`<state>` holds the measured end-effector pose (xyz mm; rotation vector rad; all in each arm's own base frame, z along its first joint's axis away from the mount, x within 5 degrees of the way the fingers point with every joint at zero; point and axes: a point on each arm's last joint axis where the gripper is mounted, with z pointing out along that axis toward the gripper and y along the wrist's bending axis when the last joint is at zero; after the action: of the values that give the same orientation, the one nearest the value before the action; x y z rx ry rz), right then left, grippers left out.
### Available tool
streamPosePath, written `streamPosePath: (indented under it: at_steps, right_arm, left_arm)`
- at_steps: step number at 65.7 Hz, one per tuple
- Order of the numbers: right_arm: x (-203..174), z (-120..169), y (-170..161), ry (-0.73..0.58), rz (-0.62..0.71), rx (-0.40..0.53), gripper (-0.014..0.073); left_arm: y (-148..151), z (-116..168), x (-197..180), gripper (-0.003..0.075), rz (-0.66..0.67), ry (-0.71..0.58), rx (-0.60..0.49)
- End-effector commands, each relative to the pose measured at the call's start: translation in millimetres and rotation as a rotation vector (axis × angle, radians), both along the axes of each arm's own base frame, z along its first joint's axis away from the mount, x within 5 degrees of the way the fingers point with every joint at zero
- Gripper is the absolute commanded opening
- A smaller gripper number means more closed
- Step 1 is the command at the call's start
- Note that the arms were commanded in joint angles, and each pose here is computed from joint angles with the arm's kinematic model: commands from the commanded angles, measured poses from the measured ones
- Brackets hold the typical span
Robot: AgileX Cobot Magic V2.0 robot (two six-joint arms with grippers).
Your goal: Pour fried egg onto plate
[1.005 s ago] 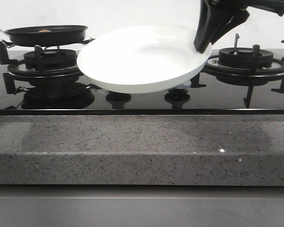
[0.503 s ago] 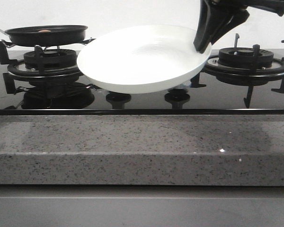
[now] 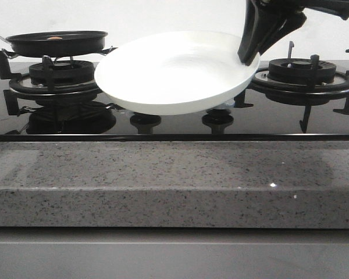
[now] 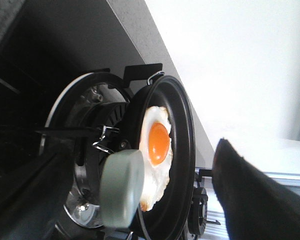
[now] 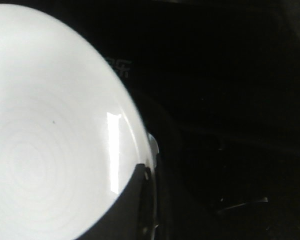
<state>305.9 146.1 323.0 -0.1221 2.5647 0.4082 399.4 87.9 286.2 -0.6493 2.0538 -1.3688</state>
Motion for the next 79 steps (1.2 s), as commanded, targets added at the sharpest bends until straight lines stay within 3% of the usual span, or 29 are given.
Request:
streamPosePath:
  at_steps: [1, 20, 36, 79]
  right_arm:
    - [-3.0, 24.3, -2.0, -0.11, -0.004, 0.044, -0.0101]
    - [-3.0, 24.3, -2.0, -0.11, -0.004, 0.044, -0.0101]
    - [-3.0, 24.3, -2.0, -0.11, -0.004, 0.044, -0.0101]
    - [-3.0, 24.3, -2.0, -0.11, -0.004, 0.044, -0.0101]
  left_arm:
    - [-11.2, 30.2, -1.3, 0.0552, -0.026, -0.101, -0.054]
    - [-14.9, 26.4, 0.9, 0.0538, -0.048, -0.112, -0.04]
    - [-13.9, 26.5, 1.9, 0.0376, -0.033, -0.114, -0.04]
    - [-14.5, 26.9, 1.4, 0.0084, -0.041, -0.115, -0.045]
